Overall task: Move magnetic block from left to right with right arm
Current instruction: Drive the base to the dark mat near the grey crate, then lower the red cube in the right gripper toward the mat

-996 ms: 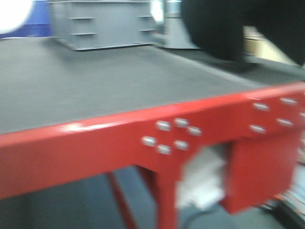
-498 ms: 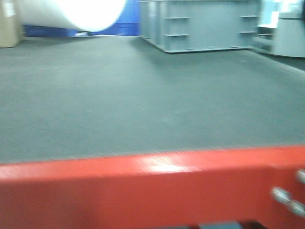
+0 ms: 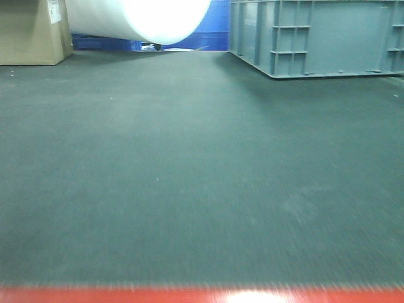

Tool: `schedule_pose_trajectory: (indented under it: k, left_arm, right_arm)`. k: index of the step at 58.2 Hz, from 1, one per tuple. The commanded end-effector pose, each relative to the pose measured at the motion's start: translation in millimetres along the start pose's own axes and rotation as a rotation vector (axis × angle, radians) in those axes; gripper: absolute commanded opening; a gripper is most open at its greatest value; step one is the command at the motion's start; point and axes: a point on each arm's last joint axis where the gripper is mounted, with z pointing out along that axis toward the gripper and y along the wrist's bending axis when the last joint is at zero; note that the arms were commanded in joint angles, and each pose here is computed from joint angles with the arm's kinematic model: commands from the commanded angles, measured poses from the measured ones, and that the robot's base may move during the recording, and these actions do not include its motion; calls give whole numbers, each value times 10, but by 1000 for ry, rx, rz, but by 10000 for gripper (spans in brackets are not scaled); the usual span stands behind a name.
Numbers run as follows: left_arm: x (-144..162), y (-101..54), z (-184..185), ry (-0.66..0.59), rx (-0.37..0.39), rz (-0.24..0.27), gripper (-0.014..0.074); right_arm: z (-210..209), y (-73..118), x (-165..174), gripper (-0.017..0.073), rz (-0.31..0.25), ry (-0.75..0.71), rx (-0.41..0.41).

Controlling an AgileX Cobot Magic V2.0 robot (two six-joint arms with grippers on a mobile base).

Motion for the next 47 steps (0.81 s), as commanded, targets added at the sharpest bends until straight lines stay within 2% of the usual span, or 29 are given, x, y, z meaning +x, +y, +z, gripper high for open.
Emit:
schedule_pose_trajectory:
  k: [1,47]
  left_arm:
    - [-49,-2,-5,-81,7,-11,-126]
    - [-49,-2,-5,-81,7,-11,-126]
  right_arm:
    - [-15,-2,-169,245,-5,-104,9]
    - [-15,-2,-169,245,-5,-104,9]
